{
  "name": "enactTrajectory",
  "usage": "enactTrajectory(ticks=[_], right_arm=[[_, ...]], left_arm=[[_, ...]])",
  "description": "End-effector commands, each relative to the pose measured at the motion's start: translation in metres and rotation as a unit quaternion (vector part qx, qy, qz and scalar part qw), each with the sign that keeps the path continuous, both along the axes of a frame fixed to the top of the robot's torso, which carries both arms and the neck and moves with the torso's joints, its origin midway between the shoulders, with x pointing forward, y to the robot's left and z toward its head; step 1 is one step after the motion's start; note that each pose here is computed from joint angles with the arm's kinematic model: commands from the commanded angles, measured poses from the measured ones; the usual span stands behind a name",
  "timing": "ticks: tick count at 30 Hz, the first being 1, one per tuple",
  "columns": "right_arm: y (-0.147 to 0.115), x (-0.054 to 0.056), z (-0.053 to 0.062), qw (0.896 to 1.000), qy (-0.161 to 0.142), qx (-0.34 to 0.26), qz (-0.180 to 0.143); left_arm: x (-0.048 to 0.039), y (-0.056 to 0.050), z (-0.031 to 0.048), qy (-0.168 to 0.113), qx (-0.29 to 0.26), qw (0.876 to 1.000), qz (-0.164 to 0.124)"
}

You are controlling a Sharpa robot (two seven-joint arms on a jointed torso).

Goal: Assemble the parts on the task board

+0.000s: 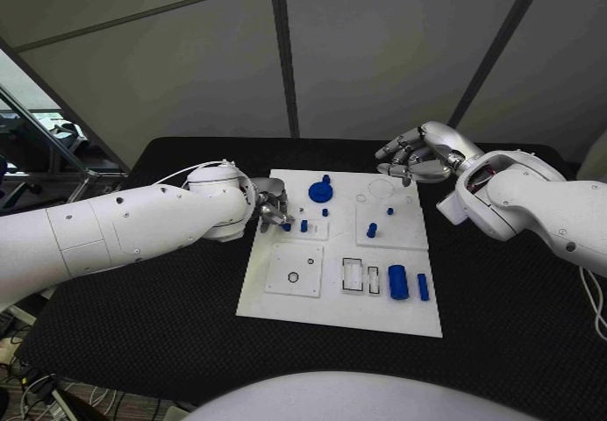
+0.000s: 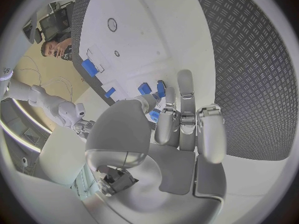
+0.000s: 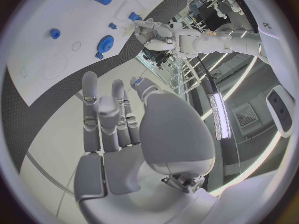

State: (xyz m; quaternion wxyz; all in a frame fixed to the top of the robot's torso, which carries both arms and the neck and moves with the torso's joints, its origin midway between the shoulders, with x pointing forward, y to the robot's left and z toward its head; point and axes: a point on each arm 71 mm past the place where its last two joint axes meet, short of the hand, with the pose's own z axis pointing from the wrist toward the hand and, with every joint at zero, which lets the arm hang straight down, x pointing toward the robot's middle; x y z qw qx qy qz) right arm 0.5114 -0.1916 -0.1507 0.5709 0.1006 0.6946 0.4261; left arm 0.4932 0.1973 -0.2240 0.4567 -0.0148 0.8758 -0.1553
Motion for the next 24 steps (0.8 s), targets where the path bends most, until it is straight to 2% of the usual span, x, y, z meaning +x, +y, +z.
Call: enactTrajectory(ticks=[1, 11, 24], right_arm=[[0.0013, -0.0002, 0.0016, 1.0, -0.003, 0.001, 0.007], [0.0011, -0.0004, 0.0016, 1.0, -0.003, 0.001, 0.007], [0.0015, -0.0005, 0.0017, 1.0, -0.004, 0.001, 0.007]], left_arm=[[-0.0014, -0.0002, -0.0024, 0.005, 0.016, 1.0, -0.01], [0.0001, 0.0023, -0.0028, 0.002, 0.021, 1.0, -0.008], [-0.0006, -0.0029, -0.002, 0.0, 0.016, 1.0, -0.014]])
